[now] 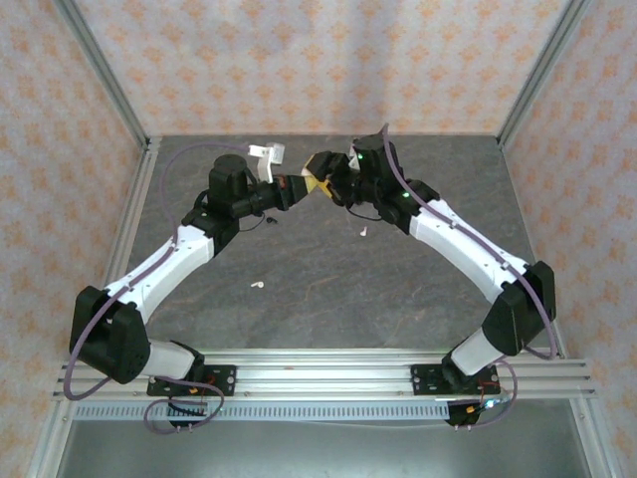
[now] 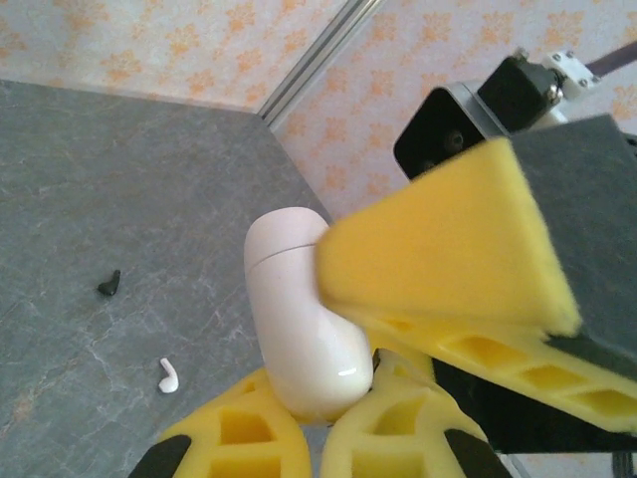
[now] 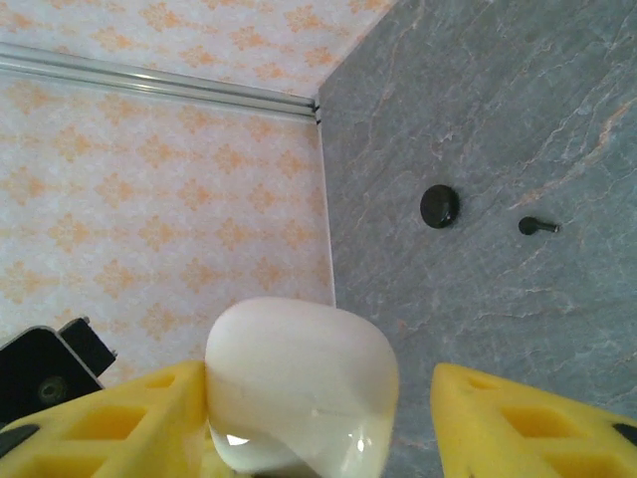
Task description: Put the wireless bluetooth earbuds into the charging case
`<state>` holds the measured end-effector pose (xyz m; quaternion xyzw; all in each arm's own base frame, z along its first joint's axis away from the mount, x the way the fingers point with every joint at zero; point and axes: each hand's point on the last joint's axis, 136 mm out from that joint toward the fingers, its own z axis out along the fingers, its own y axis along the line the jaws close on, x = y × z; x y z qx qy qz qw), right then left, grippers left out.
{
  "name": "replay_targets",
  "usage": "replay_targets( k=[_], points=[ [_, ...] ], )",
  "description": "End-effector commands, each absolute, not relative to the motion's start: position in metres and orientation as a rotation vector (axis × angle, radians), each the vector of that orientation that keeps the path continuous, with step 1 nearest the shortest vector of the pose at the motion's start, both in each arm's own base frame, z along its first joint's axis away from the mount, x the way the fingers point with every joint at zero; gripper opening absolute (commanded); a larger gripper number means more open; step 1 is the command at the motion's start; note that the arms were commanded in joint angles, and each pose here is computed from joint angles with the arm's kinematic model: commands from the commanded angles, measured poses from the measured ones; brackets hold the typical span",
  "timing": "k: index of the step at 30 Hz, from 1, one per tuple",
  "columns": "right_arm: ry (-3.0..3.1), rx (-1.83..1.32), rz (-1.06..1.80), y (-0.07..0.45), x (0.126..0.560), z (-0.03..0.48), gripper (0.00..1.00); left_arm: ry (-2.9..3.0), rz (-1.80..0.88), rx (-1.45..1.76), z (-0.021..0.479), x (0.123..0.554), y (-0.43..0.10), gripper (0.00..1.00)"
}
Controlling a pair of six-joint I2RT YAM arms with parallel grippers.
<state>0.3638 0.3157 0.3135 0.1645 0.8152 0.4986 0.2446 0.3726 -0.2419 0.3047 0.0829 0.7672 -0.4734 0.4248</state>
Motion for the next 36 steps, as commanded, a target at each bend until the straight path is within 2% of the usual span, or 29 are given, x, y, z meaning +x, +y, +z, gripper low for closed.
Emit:
replay_targets(
  k=[1, 9, 13, 18, 25, 31, 36],
  points=[
    [2.071, 0.334, 1.399, 0.297, 0.358, 0.358, 0.63, 1.784, -1.213, 0.226, 0.355, 0.373, -0.239, 0.00],
    [1.789, 0.115, 1.559, 0.270, 0.341, 0.426, 0.64, 1.749, -1.369, 0.299, 0.388, 0.355, -0.245, 0.00],
    [1.782, -0.039, 1.611, 0.282, 0.330, 0.438, 0.62, 1.718, -1.449, 0.328, 0.408, 0.345, -0.249, 0.00],
    [1.751, -0.117, 1.699, 0.295, 0.326, 0.442, 0.52, 1.691, -1.504, 0.352, 0.427, 0.335, -0.251, 0.00],
    [1.708, -0.156, 1.753, 0.301, 0.325, 0.447, 0.51, 1.675, -1.530, 0.384, 0.440, 0.322, -0.252, 0.00],
    [1.675, -0.188, 1.823, 0.306, 0.322, 0.450, 0.41, 1.667, -1.541, 0.420, 0.447, 0.313, -0.256, 0.00],
    [1.663, -0.189, 1.835, 0.308, 0.325, 0.447, 0.27, 1.688, -1.551, 0.457, 0.446, 0.308, -0.260, 0.00]
  ],
)
